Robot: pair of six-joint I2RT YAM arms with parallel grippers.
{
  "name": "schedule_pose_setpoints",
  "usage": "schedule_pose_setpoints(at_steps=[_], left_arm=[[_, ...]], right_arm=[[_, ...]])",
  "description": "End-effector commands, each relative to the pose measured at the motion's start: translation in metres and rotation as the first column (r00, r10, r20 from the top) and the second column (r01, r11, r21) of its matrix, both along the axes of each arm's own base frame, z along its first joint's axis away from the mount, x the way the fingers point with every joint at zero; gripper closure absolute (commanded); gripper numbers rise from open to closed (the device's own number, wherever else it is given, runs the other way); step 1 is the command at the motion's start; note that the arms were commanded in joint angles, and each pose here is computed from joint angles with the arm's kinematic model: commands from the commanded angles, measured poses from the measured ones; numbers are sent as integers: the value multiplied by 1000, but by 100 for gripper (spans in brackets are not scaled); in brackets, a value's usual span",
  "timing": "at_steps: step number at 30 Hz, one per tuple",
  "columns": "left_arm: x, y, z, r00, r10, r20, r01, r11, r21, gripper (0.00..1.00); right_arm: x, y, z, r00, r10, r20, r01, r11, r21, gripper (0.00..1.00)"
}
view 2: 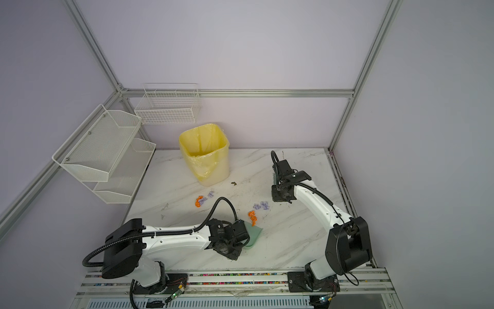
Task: Sweep away the paper scraps from the table
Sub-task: 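Sweep orange and lavender scraps with the brush into the dustpan held by the left gripper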
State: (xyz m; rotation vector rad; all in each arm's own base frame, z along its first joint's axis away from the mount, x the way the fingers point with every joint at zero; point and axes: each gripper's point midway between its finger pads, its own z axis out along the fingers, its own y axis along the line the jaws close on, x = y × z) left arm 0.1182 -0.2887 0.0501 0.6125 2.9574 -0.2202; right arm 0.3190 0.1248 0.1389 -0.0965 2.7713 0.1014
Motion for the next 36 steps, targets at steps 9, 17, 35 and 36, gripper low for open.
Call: schedule_pose_setpoints(at_steps=[9, 17, 35, 36], left_arm=[[25, -19, 17, 1000, -1, -11, 0, 995, -105, 88], [35, -18, 14, 1000, -7, -21, 5, 995, -102, 88], [61, -7, 11, 999, 13, -31, -17, 992, -121, 88], [61, -5, 10, 999, 16, -29, -19, 993, -117, 88]], right_arm=[[-3, 41, -15, 998, 46, -37, -44, 998, 33, 100], [-42, 91, -30, 989, 136, -61, -129, 986, 105, 100], [-120, 120, 1, 963, 253, -91, -202, 904, 376, 100], [-121, 119, 5, 965, 250, -86, -199, 902, 384, 100]])
